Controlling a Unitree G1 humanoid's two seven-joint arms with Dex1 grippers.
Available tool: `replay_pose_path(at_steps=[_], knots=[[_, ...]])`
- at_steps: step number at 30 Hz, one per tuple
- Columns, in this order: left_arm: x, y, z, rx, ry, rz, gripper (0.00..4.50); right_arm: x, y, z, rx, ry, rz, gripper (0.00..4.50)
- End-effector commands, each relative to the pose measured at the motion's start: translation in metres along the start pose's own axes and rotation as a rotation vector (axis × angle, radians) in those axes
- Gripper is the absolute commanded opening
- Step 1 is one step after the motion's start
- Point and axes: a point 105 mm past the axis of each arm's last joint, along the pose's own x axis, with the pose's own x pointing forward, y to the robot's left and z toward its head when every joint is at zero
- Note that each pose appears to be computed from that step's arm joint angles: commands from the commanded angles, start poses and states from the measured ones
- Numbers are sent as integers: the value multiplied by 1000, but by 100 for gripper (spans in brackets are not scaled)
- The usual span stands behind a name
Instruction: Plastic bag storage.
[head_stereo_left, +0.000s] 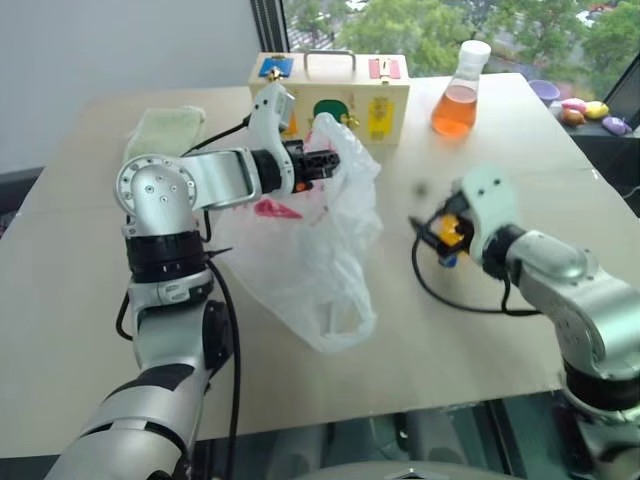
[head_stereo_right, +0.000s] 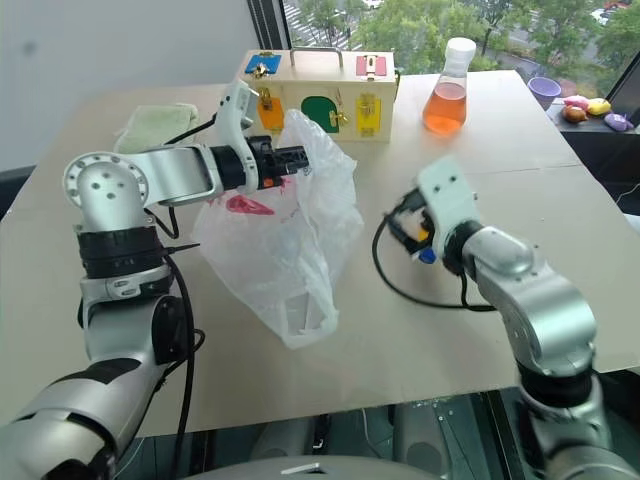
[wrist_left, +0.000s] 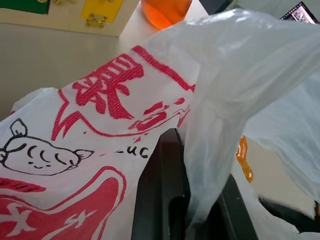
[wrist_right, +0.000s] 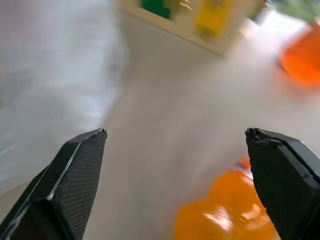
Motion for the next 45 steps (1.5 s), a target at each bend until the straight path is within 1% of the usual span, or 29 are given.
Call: replay_pose_path(at_steps=[1,3,6,10,12,14,16,17,18,19,20,22,23,25,26,28,29,33,37,41,42,44,45], knots=[[-4,-6,16,15,-63,-9,0,7,-35,-16,175,125,-250,448],[-4,-5,16,11,-60,-8,0,13,-41,-26,264,198,-324,448],[-5,-5,14,5,-54,-4,0,19,-48,-35,327,266,-389,448],[-6,-6,10,2,-49,-7,0,27,-52,-43,410,310,-402,448],[-7,-5,9,-2,-51,1,0,33,-51,-49,441,341,-362,448],[-8,-4,8,-7,-55,7,0,36,-52,-53,428,362,-334,394],[-8,-4,8,-13,-59,7,0,35,-54,-57,405,373,-317,325],[-8,-4,8,-16,-62,6,0,34,-54,-58,384,378,-306,315],[-8,-4,8,-18,-64,6,0,33,-55,-58,369,382,-298,315],[-8,-4,8,-19,-65,5,0,33,-53,-56,345,371,-270,315],[-8,-5,8,-21,-67,3,0,32,-51,-52,327,332,-241,315],[-8,-6,9,-23,-71,-3,0,26,-33,-34,315,222,-72,315],[-9,-6,10,-25,-75,-9,0,20,-21,-24,322,172,35,315],[-9,-8,12,-25,-77,-21,0,5,8,-7,254,95,244,315],[-10,-9,13,-19,-75,-32,0,-5,25,0,220,67,358,315],[-11,-13,14,-6,-70,-59,0,-16,51,5,157,52,509,315],[-13,-16,15,3,-63,-78,0,-18,62,5,134,56,558,315],[-28,-27,12,77,-4,-167,0,-7,96,12,86,63,668,315],[-41,-25,17,141,13,-153,0,-8,127,20,10,44,814,315],[-40,-19,20,158,0,-108,0,-21,137,16,-24,44,937,315],[-41,-20,17,165,7,-115,0,-19,139,12,-31,58,950,315],[-47,-23,10,179,44,-147,0,-2,142,8,-45,78,926,315],[-52,-25,6,191,65,-172,0,11,141,8,-24,84,885,315]])
